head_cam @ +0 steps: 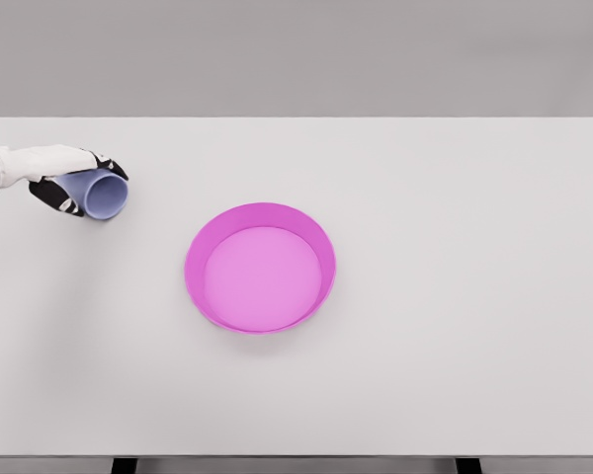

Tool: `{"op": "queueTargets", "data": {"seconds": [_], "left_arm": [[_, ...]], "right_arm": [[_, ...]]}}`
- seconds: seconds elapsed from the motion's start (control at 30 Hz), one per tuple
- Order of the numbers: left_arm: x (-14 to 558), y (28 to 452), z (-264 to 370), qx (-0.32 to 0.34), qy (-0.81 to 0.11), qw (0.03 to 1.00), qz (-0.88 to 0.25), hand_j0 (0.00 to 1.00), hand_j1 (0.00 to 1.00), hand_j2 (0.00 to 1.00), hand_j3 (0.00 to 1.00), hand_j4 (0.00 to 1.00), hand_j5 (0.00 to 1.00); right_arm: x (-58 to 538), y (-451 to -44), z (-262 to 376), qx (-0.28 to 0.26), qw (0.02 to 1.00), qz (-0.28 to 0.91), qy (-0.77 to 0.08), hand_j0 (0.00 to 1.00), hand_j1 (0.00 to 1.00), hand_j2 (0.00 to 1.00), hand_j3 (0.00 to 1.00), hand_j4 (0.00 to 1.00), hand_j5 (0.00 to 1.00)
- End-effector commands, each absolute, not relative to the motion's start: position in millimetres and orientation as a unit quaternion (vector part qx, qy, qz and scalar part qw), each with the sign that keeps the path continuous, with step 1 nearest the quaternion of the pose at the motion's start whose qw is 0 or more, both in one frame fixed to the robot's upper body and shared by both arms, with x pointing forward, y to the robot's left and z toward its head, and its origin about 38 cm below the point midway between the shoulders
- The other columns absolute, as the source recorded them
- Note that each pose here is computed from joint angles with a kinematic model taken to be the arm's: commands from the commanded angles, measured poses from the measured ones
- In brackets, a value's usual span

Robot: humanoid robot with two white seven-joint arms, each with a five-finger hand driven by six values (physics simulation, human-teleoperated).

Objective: Flip the cup with left arm and place it on the plate

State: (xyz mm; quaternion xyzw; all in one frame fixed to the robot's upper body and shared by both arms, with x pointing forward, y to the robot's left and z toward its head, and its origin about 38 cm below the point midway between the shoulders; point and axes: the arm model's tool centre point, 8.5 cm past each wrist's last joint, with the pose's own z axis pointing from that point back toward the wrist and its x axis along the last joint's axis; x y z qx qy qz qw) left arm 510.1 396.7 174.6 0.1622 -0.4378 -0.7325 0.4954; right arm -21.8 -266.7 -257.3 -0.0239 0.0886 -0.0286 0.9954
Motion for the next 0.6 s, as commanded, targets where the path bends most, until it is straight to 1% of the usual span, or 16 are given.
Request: {"op": "queueTargets", "data": {"seconds": [0.0,0.13,0.2,0.3,0.53,0.57], "left_arm": [[510.2,396.3,175.1,0.162,-0.439,0.495,-0.732,0.63,0.63,0.63,0.63,0.63,0.63],[510.4,395.0,177.2,0.161,-0.443,0.493,-0.731,0.60,0.60,0.60,0.60,0.60,0.60],[510.8,386.3,186.8,0.162,-0.458,0.477,-0.733,0.59,0.59,0.59,0.59,0.59,0.59],[505.4,365.5,194.7,0.130,-0.505,0.459,-0.719,0.58,0.58,0.58,0.58,0.58,0.58],[481.7,356.2,232.3,0.104,-0.562,0.414,-0.709,0.54,0.54,0.54,0.54,0.54,0.54],[475.7,355.4,229.3,0.090,-0.570,0.416,-0.703,0.54,0.54,0.54,0.54,0.54,0.54]], "right_arm": [[-21.9,-266.6,-257.3,-0.023,0.995,-0.028,0.089,1.00,1.00,1.00,1.00,1.00,1.00],[-21.9,-266.6,-257.3,-0.023,0.995,-0.028,0.089,1.00,1.00,1.00,1.00,1.00,1.00],[-21.9,-266.6,-257.3,-0.023,0.995,-0.028,0.089,1.00,1.00,1.00,1.00,1.00,1.00],[-21.9,-266.6,-257.3,-0.023,0.995,-0.028,0.089,1.00,1.00,1.00,1.00,1.00,1.00],[-21.9,-266.6,-257.3,-0.023,0.995,-0.028,0.089,1.00,1.00,1.00,1.00,1.00,1.00],[-21.9,-266.6,-257.3,-0.023,0.995,-0.028,0.089,1.00,1.00,1.00,1.00,1.00,1.00]]}}
